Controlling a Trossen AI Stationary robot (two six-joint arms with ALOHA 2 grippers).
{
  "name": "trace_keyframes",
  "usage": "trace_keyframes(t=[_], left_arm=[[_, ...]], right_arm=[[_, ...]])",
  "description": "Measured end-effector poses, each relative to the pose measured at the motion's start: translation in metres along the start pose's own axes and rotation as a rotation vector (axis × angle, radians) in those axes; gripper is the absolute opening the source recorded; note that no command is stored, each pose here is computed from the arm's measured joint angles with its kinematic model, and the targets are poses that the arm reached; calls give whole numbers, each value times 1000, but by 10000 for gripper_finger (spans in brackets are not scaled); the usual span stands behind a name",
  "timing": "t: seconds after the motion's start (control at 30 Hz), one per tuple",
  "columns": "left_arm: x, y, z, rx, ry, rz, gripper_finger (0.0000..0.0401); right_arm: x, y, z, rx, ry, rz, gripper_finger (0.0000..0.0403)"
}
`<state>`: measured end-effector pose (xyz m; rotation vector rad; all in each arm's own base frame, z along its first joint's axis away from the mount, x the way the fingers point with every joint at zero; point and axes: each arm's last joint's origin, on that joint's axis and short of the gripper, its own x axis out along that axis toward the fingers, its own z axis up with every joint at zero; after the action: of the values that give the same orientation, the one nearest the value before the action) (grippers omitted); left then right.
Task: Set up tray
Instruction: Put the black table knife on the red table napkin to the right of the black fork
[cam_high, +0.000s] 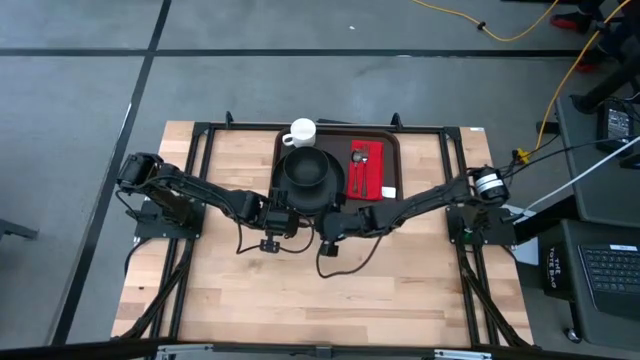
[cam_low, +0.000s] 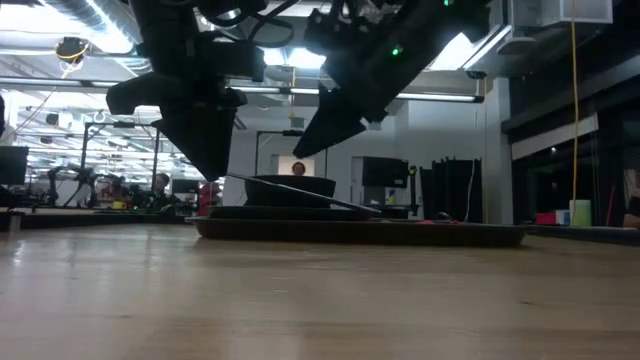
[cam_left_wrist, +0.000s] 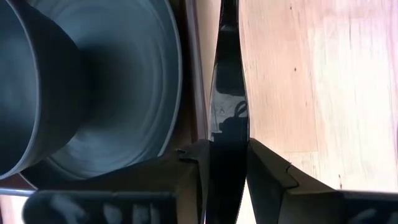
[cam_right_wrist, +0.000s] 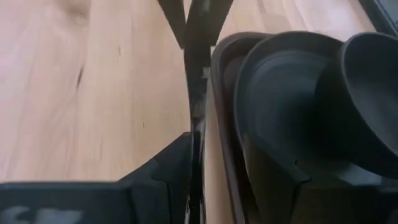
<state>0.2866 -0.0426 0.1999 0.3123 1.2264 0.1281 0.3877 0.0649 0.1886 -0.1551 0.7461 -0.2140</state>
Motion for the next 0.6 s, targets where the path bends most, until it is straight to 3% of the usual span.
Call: trace_keyframes(t=[0.6], left_arm=[[0, 1, 0, 10, 3, 18, 69]], right_arm=[[24, 6, -11, 23, 8, -5, 149]])
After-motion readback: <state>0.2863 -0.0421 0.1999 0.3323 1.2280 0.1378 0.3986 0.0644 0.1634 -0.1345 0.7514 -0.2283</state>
